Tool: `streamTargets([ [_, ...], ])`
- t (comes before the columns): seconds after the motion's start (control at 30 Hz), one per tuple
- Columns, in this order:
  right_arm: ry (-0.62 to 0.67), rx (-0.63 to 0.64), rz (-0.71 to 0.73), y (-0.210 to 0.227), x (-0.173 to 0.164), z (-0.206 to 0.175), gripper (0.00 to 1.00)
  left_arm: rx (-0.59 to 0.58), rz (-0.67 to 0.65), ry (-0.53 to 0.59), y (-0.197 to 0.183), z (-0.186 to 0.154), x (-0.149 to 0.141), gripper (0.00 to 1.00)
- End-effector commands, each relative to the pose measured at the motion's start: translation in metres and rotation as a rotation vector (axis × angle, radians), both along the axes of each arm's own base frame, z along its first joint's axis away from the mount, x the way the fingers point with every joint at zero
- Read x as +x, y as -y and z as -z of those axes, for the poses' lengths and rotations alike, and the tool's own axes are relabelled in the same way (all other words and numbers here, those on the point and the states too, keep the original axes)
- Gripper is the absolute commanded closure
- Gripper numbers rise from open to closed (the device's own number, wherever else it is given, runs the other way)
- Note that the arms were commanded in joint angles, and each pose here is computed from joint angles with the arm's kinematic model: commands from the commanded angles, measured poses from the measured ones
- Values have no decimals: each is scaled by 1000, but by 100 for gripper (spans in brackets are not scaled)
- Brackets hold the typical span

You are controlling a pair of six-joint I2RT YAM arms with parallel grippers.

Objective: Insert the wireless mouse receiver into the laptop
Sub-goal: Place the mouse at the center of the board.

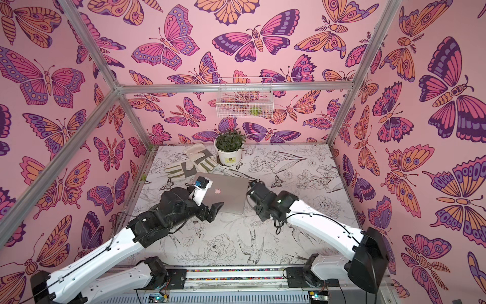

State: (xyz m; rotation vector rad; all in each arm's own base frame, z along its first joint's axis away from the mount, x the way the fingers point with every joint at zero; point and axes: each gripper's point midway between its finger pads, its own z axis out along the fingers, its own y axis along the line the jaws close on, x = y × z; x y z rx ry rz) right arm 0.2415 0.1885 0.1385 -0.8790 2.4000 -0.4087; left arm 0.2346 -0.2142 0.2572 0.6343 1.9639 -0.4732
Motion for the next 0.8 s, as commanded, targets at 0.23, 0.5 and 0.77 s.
streamTargets([
  [0.23, 266, -491, -176, -19, 1, 15, 77, 5, -110, -23, -39, 7, -7, 1],
  [0.5, 259, -526, -194, -28, -12, 58, 74, 4, -128, -29, -47, 7, -9, 1],
  [0.77, 267, -573, -191, -35, -15, 76, 64, 9, -136, -33, -47, 5, -5, 1],
])
